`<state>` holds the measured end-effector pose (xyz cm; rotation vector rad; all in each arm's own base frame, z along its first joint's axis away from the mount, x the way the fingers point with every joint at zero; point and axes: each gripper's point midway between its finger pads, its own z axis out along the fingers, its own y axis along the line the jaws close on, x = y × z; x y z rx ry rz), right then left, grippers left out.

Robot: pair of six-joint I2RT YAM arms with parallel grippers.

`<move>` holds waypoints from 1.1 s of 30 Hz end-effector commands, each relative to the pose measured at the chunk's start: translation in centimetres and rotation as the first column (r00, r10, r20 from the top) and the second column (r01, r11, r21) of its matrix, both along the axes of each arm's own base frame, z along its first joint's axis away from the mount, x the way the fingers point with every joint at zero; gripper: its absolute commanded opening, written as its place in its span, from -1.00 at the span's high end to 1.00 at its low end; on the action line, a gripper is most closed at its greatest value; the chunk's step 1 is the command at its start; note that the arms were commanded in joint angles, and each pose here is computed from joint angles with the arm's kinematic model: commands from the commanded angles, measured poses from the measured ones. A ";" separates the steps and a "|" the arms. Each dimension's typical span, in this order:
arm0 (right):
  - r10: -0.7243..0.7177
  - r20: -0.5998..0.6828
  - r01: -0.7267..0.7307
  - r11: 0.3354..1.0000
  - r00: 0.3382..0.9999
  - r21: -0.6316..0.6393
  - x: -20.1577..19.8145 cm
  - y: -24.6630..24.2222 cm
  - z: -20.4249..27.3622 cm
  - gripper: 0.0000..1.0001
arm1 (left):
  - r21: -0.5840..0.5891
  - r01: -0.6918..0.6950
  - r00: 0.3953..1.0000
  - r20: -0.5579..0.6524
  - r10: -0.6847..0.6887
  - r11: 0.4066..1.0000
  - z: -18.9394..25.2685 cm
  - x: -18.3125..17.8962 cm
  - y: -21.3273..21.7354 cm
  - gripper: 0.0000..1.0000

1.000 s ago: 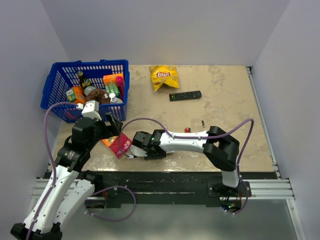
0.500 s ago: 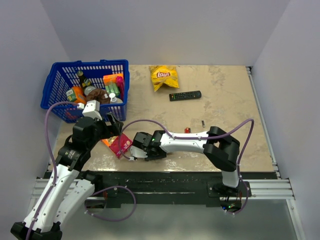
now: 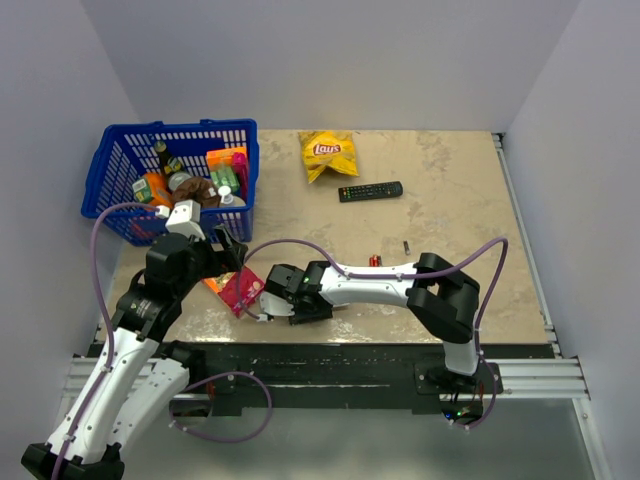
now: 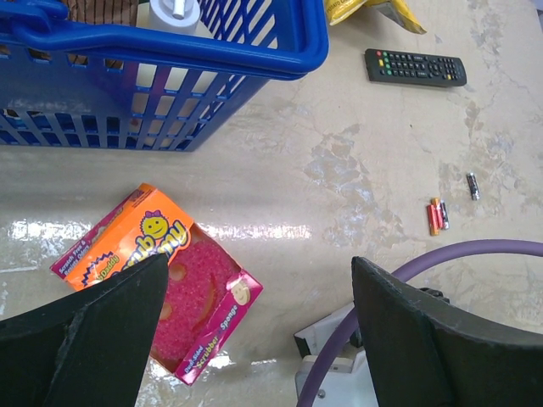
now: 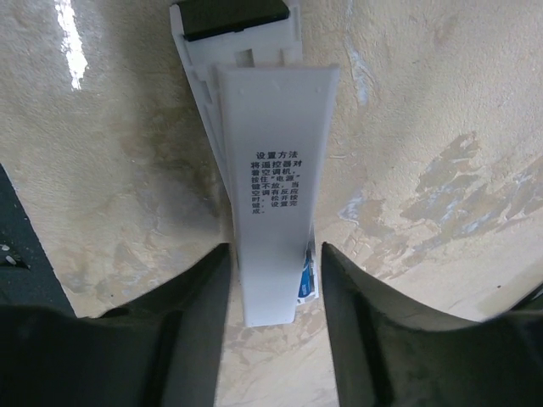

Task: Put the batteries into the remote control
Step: Load the battery cover into the remote control.

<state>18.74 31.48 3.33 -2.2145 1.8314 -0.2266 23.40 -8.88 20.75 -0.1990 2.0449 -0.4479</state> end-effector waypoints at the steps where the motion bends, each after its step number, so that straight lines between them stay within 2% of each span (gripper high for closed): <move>1: 0.016 0.003 -0.017 0.997 1.000 0.076 -0.2 1.0 2.2 -0.04 | 0.004 0.021 0.998 0.051 -0.021 1.000 1.1 0.5 -0.2 -0.86; 11: 0.014 -0.004 -0.014 0.995 1.000 0.095 -0.4 1.1 2.7 -0.06 | 0.002 0.030 0.998 0.052 -0.030 1.000 1.2 0.4 -0.4 -0.86; 13: 0.007 -0.002 -0.007 0.994 1.000 0.109 -0.4 1.2 3.2 -0.16 | 0.006 0.034 0.998 0.055 -0.034 0.999 1.2 0.4 -0.4 -0.86; 15: 0.009 -0.015 -0.007 0.992 1.000 0.126 -0.7 1.3 3.8 -0.35 | 0.008 0.048 0.997 0.058 -0.049 0.999 1.3 0.4 -0.6 -0.86; 24: -0.029 -0.057 0.044 0.957 0.998 0.285 -2.0 2.1 8.4 -0.61 | 0.080 0.135 0.985 0.100 -0.142 0.988 3.1 1.2 -1.4 -0.90; 26: -0.082 -0.039 0.091 0.927 0.996 0.363 -1.6 2.2 10.4 -0.64 | 0.109 0.186 0.975 0.105 -0.197 0.977 3.5 1.4 -2.0 -0.90; 29: -0.222 -0.106 0.245 0.846 0.969 0.473 -0.4 1.4 12.9 -0.64 | 0.138 0.262 0.955 0.102 -0.277 0.955 3.9 1.8 -3.0 -0.90; 30: -0.321 -0.148 0.351 0.792 0.936 0.500 1.1 0.4 13.4 -0.64 | 0.144 0.281 0.950 0.101 -0.297 0.949 3.9 1.9 -3.4 -0.90; 32: -0.388 -0.214 0.439 0.714 0.896 0.546 1.9 -1.1 14.7 -0.63 | 0.167 0.340 0.930 0.088 -0.358 0.925 3.8 2.2 -4.6 -0.90; 33: -0.475 -0.251 0.526 0.638 0.844 0.562 3.5 -2.7 15.1 -0.63 | 0.176 0.362 0.922 0.079 -0.379 0.915 3.6 2.2 -5.2 -0.90</move>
